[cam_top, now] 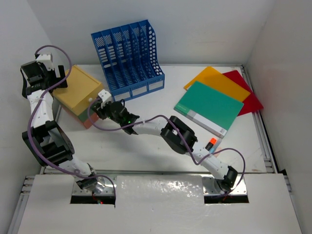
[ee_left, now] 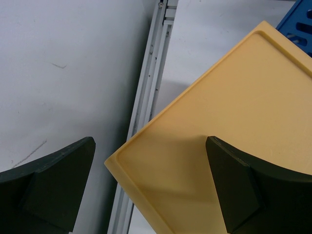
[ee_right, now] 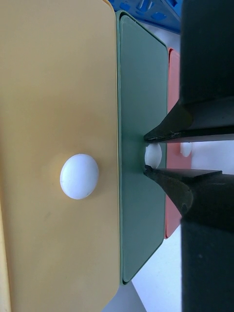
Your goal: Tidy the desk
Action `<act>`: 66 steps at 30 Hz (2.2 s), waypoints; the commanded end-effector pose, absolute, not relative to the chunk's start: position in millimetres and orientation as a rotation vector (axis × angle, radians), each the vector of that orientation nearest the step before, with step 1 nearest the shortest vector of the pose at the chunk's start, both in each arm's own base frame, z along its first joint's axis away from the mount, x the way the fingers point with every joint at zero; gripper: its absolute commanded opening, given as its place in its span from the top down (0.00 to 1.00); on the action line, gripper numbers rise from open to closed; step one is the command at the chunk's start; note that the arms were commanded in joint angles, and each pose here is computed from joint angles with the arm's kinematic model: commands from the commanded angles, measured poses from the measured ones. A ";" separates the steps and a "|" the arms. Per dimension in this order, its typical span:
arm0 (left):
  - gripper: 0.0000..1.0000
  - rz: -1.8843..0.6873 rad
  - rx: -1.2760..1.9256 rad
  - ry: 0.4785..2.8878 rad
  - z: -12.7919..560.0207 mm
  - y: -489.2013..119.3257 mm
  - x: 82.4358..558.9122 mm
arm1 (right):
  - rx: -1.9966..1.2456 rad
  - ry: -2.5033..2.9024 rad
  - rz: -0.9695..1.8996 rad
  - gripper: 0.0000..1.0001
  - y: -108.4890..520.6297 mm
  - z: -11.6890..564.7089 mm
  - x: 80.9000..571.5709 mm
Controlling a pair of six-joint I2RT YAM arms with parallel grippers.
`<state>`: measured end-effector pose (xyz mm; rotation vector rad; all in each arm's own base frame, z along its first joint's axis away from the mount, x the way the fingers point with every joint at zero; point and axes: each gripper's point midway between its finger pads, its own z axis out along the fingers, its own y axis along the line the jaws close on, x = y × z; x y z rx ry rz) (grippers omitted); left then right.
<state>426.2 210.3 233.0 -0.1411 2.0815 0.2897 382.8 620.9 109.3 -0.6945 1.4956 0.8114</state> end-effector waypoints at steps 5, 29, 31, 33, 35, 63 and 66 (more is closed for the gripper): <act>0.03 0.267 -0.130 2.137 218.7 206.0 426.5 | -0.674 1.446 0.803 1.00 616.5 132.8 379.7; 0.03 0.284 -0.161 2.151 214.5 209.7 423.1 | -0.778 1.438 0.855 0.16 502.0 165.9 279.0; 0.03 0.283 -0.163 2.151 214.1 209.8 423.4 | -0.800 1.490 0.809 0.09 475.9 161.0 269.4; 0.03 0.279 -0.160 2.149 214.8 209.2 424.0 | -0.795 1.498 0.736 0.01 447.3 194.1 265.5; 0.03 0.274 -0.157 2.148 214.5 208.5 424.3 | -0.876 1.706 0.542 0.01 404.2 159.2 261.4; 0.03 0.243 -0.154 2.112 230.4 201.9 425.0 | -0.364 2.655 -0.088 0.59 96.0 -6.6 198.4; 0.03 0.247 -0.154 2.106 233.1 202.3 425.3 | -0.397 2.659 -0.088 0.63 98.3 -7.7 200.2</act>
